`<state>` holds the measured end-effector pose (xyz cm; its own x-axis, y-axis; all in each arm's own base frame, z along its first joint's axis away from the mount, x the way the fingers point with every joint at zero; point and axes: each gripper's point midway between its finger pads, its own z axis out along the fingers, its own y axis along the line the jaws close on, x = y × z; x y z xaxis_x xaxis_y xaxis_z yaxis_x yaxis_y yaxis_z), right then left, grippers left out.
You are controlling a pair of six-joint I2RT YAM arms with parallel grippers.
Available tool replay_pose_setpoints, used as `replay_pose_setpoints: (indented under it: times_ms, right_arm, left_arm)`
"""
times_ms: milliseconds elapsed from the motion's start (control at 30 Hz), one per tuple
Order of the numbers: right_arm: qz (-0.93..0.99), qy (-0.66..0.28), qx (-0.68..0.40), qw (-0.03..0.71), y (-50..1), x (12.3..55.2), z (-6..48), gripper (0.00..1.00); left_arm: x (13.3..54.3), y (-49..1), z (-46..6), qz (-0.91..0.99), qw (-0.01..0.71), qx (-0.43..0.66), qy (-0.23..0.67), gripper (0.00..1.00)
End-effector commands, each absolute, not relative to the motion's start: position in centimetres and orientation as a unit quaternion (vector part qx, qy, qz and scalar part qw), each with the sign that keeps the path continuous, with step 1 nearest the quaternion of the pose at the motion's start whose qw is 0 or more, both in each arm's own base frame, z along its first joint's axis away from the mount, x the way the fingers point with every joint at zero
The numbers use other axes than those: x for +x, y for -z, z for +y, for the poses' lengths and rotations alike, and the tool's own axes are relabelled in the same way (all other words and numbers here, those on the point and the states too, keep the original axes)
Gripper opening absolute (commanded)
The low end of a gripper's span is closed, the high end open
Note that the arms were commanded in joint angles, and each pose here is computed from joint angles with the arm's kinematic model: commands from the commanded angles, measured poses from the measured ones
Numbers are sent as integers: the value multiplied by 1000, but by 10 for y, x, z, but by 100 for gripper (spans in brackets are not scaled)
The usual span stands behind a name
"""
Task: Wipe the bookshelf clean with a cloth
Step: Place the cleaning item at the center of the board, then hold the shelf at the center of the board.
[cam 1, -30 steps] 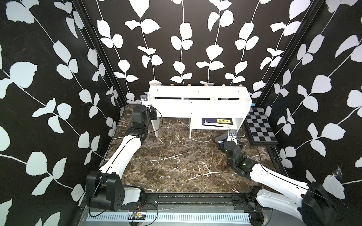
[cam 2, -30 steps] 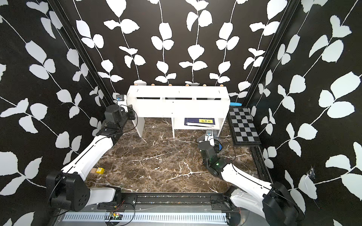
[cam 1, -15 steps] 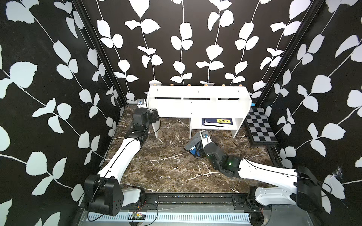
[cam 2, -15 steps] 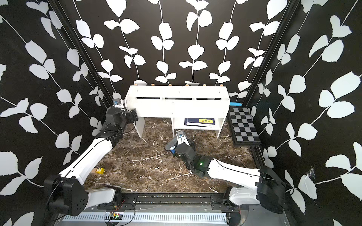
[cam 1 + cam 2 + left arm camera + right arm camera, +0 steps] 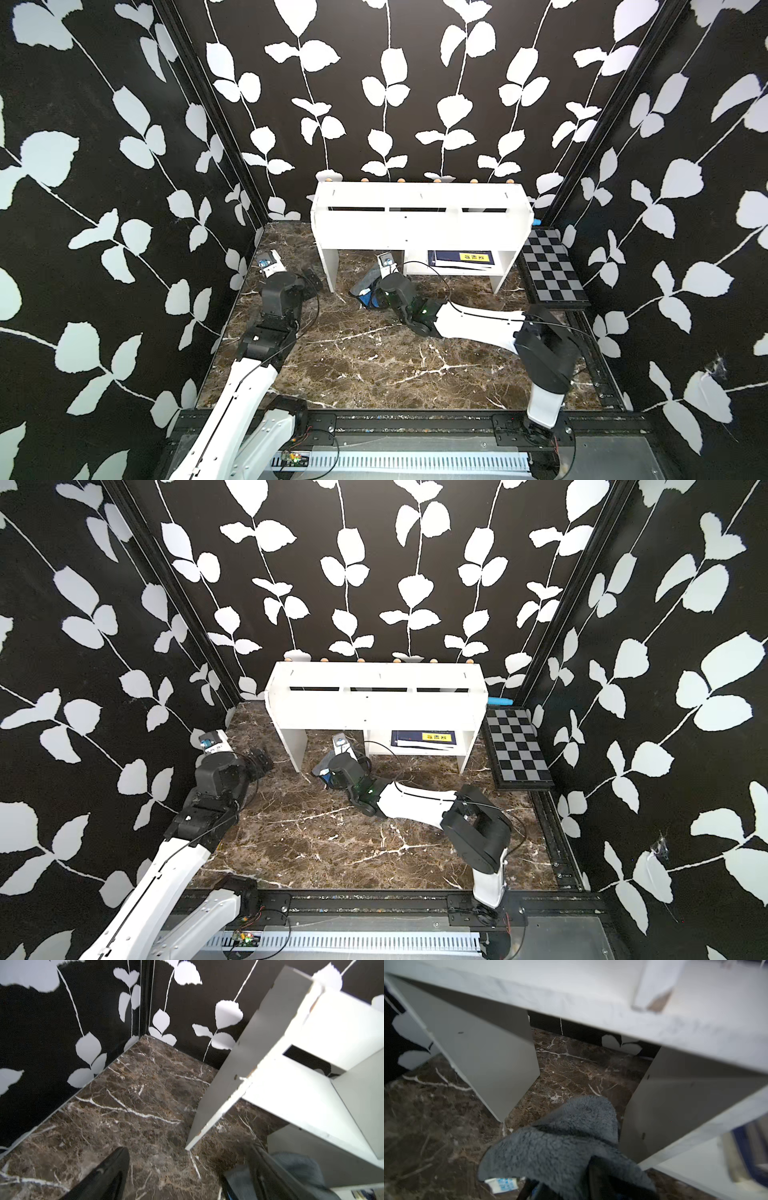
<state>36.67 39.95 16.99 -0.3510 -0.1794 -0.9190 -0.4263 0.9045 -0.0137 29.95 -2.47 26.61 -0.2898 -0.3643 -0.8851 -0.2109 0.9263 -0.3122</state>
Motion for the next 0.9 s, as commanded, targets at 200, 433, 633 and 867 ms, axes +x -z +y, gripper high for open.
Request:
replay_pose_setpoints:
  times_ms: [200,433,633,867]
  right_arm:
    - [809,-135,-210,532,-174,342,360,92]
    - [794,3,-138,592,-271,313,207,100]
    - [792,23,-6,610,-358,318,91,100]
    - [823,-63,45,563,-356,371,68,100]
  left_arm:
    - [293,-197,-91,843,509,-121,127,88]
    - [301,-164,-117,839,506,-100,171,85]
    - [306,-157,-149,844,507,-59,166,84]
    - [330,-160,-169,840,513,-57,167,87]
